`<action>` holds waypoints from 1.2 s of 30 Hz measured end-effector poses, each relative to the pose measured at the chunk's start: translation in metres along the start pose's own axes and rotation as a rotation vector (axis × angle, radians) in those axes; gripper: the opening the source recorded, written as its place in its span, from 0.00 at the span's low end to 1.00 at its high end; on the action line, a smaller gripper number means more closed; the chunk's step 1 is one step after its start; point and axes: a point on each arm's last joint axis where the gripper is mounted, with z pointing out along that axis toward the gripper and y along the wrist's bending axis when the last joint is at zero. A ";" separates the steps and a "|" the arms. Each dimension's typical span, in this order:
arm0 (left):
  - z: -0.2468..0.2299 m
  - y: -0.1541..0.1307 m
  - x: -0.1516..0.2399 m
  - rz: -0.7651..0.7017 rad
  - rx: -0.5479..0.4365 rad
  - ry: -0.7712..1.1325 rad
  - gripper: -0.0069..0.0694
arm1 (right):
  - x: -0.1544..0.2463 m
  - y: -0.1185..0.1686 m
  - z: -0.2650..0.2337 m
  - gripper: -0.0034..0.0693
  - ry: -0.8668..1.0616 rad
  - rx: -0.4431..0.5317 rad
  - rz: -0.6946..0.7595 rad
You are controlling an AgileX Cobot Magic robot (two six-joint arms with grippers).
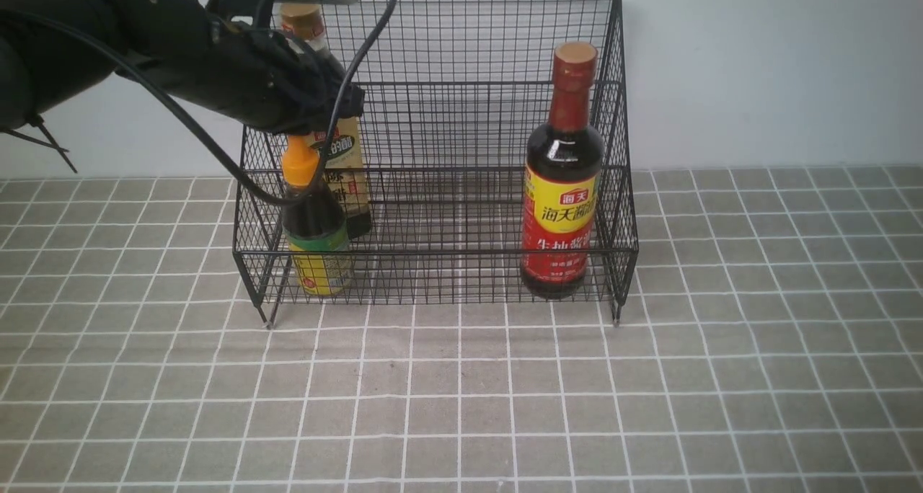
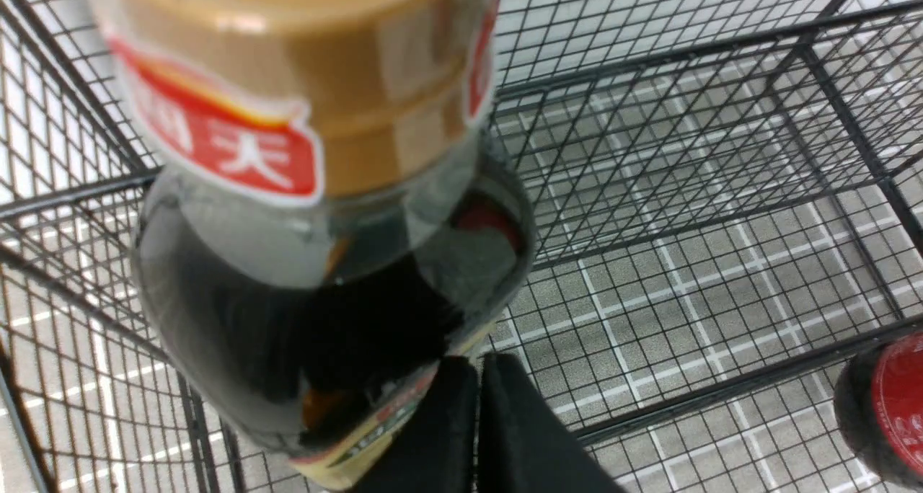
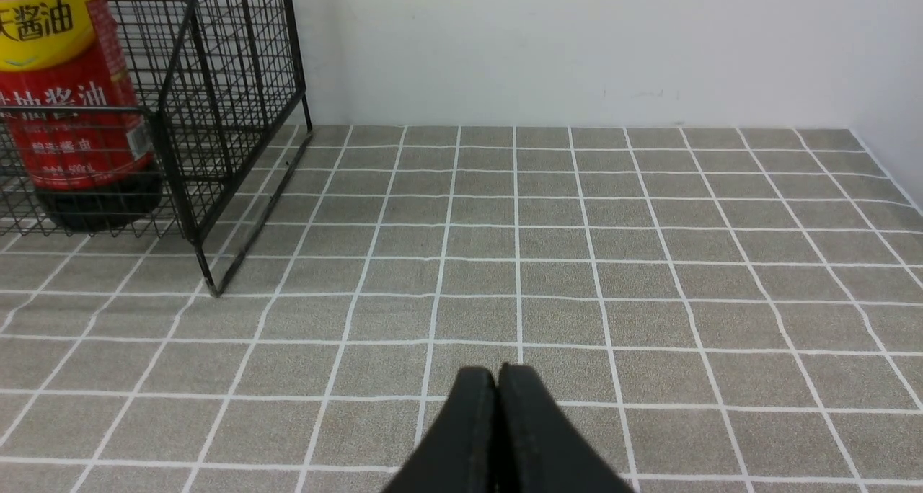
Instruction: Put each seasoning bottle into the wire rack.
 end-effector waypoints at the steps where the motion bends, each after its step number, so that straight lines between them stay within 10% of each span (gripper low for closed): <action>1: 0.000 0.000 0.000 0.001 -0.001 0.000 0.08 | 0.000 0.000 0.000 0.03 0.000 0.000 0.000; 36: -0.004 0.010 0.001 0.140 -0.086 0.034 0.08 | 0.000 0.000 0.000 0.03 0.000 0.000 0.000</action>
